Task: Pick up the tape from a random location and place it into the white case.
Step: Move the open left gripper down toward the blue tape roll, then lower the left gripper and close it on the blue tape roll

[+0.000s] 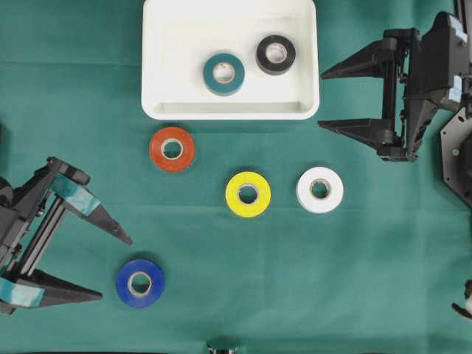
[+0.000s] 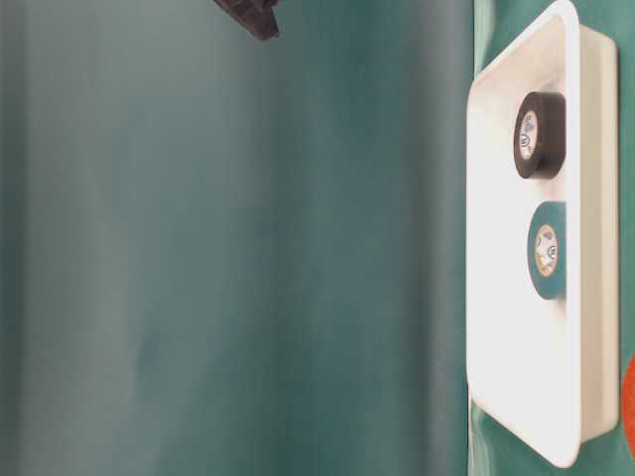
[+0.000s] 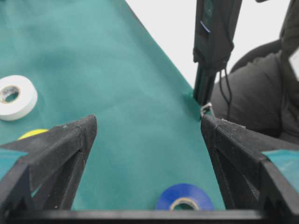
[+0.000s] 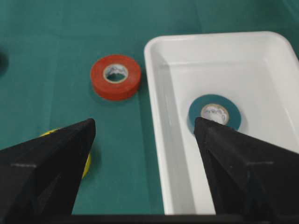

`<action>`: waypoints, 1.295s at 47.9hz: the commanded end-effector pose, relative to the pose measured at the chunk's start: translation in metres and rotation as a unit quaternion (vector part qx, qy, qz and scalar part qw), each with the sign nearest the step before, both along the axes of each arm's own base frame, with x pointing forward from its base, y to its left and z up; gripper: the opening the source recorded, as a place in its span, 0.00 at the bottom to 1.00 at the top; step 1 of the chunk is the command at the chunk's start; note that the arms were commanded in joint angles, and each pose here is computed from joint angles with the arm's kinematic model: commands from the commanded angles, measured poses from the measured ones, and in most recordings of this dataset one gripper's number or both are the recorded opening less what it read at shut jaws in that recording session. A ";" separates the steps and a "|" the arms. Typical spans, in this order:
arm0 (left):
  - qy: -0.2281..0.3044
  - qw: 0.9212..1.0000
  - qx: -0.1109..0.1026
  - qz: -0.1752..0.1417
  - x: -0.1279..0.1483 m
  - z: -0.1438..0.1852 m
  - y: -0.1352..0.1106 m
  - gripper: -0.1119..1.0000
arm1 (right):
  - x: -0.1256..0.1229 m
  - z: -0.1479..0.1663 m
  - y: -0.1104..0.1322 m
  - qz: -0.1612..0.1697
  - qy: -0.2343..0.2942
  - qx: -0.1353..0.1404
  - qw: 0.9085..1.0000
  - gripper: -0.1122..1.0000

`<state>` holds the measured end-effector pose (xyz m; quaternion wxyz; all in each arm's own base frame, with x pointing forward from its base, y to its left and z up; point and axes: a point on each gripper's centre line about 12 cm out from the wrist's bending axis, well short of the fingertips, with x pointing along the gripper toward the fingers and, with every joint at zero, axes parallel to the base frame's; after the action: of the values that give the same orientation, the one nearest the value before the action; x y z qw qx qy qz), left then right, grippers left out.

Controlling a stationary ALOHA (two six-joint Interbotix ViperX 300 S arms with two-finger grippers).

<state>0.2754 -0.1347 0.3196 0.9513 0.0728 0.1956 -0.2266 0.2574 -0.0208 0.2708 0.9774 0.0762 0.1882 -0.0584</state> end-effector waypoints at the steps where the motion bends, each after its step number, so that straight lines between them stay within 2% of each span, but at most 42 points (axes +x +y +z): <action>1: -0.010 1.000 -0.006 0.003 0.002 0.011 0.001 0.99 | 0.001 0.006 0.000 0.001 -0.008 -0.002 1.000 0.84; 15: 0.049 0.999 0.020 0.003 0.010 0.000 -0.004 0.99 | 0.001 0.005 0.000 0.000 -0.002 -0.002 1.000 0.84; 24: 0.114 0.992 0.053 0.002 0.023 -0.004 -0.010 0.98 | 0.001 0.004 0.000 -0.001 -0.002 -0.001 1.000 0.84; 29: 0.150 0.986 0.072 0.002 0.031 -0.004 -0.013 0.98 | 0.001 0.004 0.000 -0.001 -0.002 -0.001 1.000 0.84; 37: 0.221 0.969 0.110 0.002 0.042 -0.010 -0.018 0.98 | 0.001 0.005 0.000 -0.001 -0.001 -0.002 1.000 0.84; 43: 0.252 0.959 0.127 0.002 0.049 -0.010 -0.022 0.98 | 0.001 0.004 0.000 -0.001 0.000 -0.002 1.000 0.84; 48: 0.259 0.957 0.132 0.002 0.053 -0.010 -0.023 0.98 | 0.000 0.004 0.000 -0.001 0.001 -0.001 1.000 0.84; 62: 0.260 0.956 0.133 0.004 0.054 -0.010 -0.021 0.98 | 0.001 0.003 0.000 -0.001 0.002 -0.002 1.000 0.84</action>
<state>0.3279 -0.1577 0.2970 0.8408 0.1392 0.4804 -0.2070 0.2563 -0.0216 0.2685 0.9753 0.0755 0.1984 -0.0615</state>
